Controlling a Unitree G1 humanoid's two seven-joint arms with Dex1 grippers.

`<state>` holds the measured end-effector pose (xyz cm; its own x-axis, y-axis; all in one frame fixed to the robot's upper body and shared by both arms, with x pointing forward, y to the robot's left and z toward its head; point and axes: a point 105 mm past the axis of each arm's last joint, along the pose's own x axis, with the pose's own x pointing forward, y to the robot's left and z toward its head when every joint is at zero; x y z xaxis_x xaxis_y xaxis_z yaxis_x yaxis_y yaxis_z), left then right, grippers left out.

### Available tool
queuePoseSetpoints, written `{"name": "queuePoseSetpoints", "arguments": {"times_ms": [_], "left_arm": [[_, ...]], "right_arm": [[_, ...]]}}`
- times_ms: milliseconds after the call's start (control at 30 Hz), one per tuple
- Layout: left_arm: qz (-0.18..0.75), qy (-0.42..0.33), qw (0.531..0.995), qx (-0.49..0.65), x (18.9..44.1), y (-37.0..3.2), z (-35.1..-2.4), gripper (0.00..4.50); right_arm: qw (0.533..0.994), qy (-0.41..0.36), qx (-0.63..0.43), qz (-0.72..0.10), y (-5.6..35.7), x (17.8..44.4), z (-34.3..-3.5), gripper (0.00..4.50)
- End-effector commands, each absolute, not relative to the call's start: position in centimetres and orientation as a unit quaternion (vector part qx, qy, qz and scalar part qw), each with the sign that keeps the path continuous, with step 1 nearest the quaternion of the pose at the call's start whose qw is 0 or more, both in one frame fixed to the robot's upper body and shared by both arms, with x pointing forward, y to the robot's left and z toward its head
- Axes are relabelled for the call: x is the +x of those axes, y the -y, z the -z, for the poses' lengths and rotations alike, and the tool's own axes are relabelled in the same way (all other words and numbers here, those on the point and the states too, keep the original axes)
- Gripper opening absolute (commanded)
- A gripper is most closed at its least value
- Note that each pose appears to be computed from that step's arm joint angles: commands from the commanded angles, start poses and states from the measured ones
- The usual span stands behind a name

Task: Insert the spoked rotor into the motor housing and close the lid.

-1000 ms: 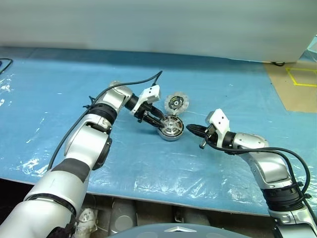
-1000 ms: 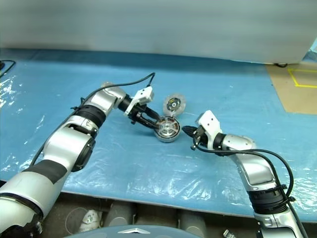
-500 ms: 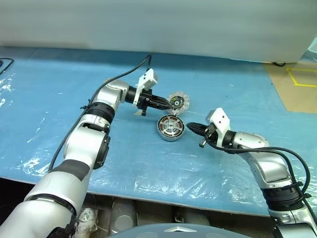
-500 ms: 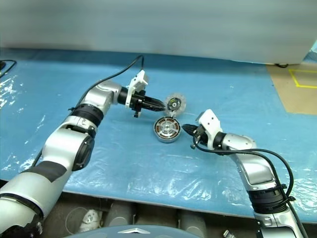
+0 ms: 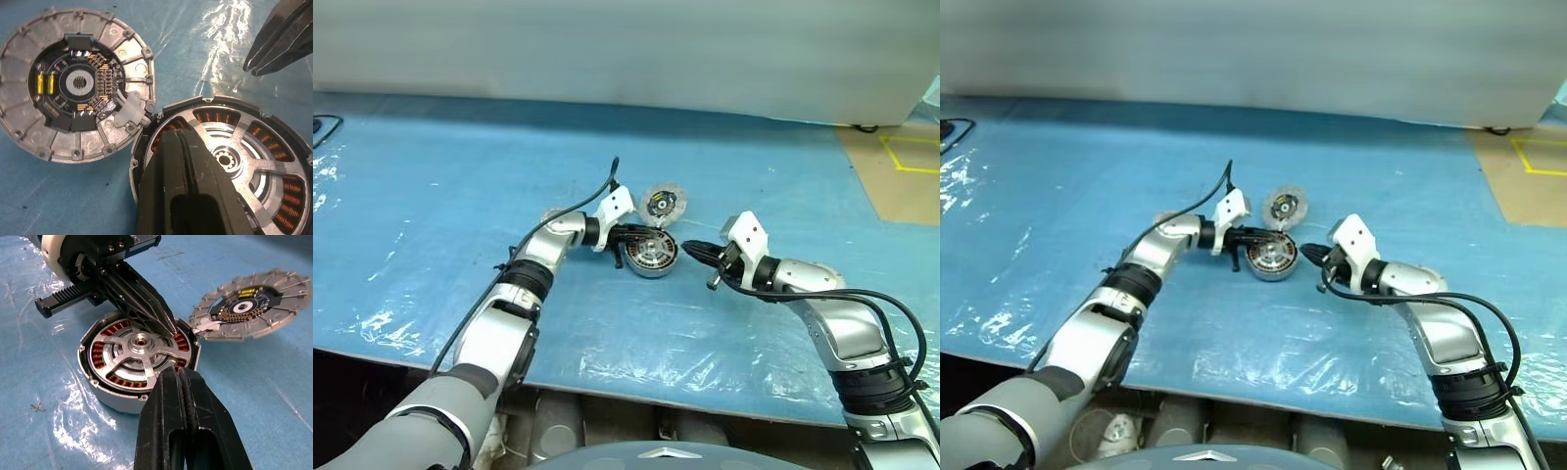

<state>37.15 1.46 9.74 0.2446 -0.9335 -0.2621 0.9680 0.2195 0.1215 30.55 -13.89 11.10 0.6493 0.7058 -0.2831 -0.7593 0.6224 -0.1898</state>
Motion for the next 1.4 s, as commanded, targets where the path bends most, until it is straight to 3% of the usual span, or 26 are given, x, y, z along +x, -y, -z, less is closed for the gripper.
{"name": "queuePoseSetpoints", "arguments": {"times_ms": [33,167,267,533,767,900,1100,1400], "left_arm": [[0.614,-0.041,0.786,0.064,37.1,-1.4,-11.6,0.02],[0.604,0.027,0.794,-0.061,38.1,-2.8,-16.5,0.02],[0.574,0.037,0.814,-0.084,39.3,-4.5,-17.5,0.02],[0.356,0.007,0.934,0.017,44.7,-9.0,-15.0,0.02],[0.241,-0.014,0.965,0.1,46.3,-7.9,-13.8,0.02],[0.387,-0.036,0.922,-0.001,44.4,-3.0,-13.8,0.02],[0.468,-0.073,0.877,-0.079,42.7,0.3,-13.7,0.02],[0.518,-0.025,0.834,-0.187,42.2,-0.4,-16.8,0.02]], "right_arm": [[0.898,-0.061,-0.152,-0.408,14.1,30.7,-12.6,0.0],[0.897,-0.05,-0.141,-0.416,13.7,30.7,-13.0,0.0],[0.894,-0.045,-0.131,-0.426,13.4,30.5,-13.3,0.0],[0.89,-0.038,-0.122,-0.437,12.6,30.2,-13.7,0.0],[0.889,-0.036,-0.123,-0.439,12.2,30.0,-13.9,0.0],[0.891,-0.034,-0.125,-0.435,12.2,29.8,-14.1,0.0],[0.896,-0.034,-0.125,-0.425,12.3,29.4,-14.1,0.0],[0.912,-0.039,-0.12,-0.391,13.4,29.9,-13.8,0.0]]}}
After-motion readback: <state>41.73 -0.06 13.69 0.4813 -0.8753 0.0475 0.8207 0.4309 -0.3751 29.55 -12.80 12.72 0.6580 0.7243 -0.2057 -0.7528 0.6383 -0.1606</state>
